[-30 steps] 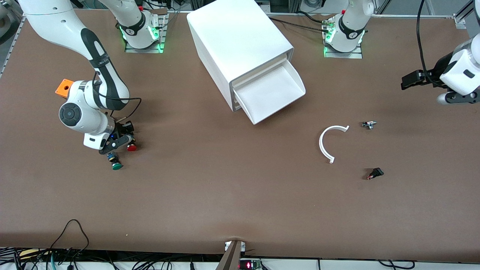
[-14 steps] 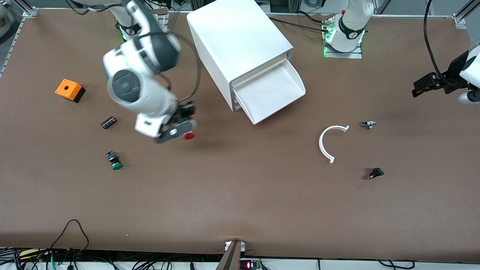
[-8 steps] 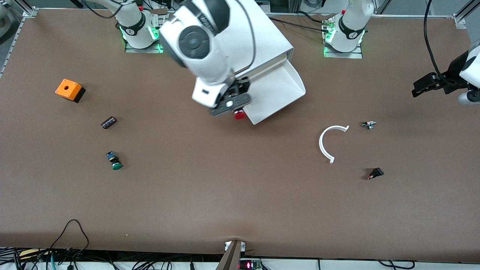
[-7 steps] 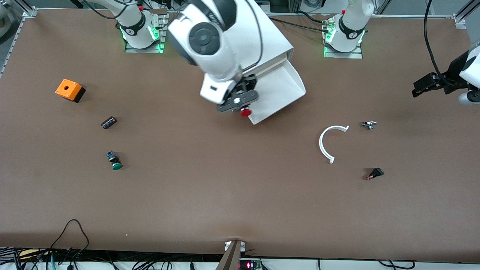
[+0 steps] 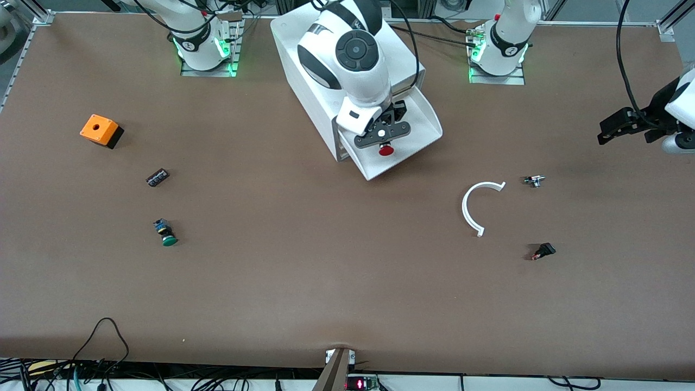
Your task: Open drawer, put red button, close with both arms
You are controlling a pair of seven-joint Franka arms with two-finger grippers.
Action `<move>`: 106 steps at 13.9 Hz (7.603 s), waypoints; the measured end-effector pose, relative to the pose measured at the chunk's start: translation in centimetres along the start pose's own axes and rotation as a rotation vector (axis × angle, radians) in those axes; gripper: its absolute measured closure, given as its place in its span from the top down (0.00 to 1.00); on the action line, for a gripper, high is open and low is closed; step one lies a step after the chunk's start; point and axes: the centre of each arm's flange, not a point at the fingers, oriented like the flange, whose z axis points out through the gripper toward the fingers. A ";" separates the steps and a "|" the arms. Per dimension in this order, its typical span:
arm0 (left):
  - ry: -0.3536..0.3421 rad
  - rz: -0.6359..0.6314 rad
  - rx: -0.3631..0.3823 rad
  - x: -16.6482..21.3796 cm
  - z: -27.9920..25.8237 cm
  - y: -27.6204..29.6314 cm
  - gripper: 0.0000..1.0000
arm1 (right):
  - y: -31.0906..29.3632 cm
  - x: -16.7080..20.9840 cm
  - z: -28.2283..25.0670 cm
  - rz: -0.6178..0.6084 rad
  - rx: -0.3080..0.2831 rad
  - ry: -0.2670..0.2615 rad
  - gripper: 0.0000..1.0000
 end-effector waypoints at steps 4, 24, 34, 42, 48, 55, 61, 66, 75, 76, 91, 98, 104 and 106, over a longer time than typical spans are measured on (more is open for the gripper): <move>-0.006 -0.001 0.000 0.1 0.3 -0.1 1.00 | -0.7 -0.3 2.8 0.037 -0.031 0.000 0.41; -0.109 -0.068 -0.024 -0.7 13.6 15.3 1.00 | 16.8 8.8 -14.6 0.197 -0.094 0.196 1.00; -0.111 -0.390 -0.078 -0.5 26.7 27.3 1.00 | 44.6 1.8 -30.3 -0.059 -0.104 0.133 1.00; -0.144 -0.583 -0.130 -4.6 31.0 36.1 1.00 | 49.9 -4.3 -30.2 -0.158 -0.164 0.080 1.00; -0.177 -0.642 -0.135 -7.7 30.6 40.2 1.00 | 50.0 -4.2 -30.3 -0.159 -0.183 0.080 1.00; -0.232 -0.665 -0.130 -13.2 30.0 45.6 1.00 | 50.2 -4.1 -30.9 -0.159 -0.198 0.098 1.00; -0.252 -0.664 -0.121 -15.3 30.0 47.2 1.00 | 50.2 -3.9 -30.7 -0.158 -0.202 0.088 1.00; -0.250 -0.664 -0.125 -15.0 30.0 46.9 1.00 | 50.2 -3.4 -30.8 -0.158 -0.204 0.089 1.00; -0.241 -0.378 -0.113 -2.5 24.6 28.7 1.00 | 50.4 -3.6 -30.2 -0.052 -0.192 0.058 1.00; -0.245 -0.336 -0.108 -1.8 23.9 26.4 1.00 | 50.4 -3.6 -30.2 -0.051 -0.192 0.057 1.00; -0.182 0.068 0.010 0.2 10.5 0.8 1.00 | 50.4 -3.5 -30.2 -0.051 -0.193 0.059 1.00; -0.121 0.096 0.016 -1.6 2.4 0.3 1.00 | 50.4 -3.2 -30.6 -0.051 -0.195 0.068 1.00; -0.081 0.085 0.016 -1.6 0.4 -0.2 1.00 | 50.5 -3.0 -30.5 -0.050 -0.196 0.067 1.00; -0.033 0.086 0.018 -1.1 -0.2 -0.2 1.00 | 50.5 -3.0 -30.5 -0.050 -0.196 0.067 1.00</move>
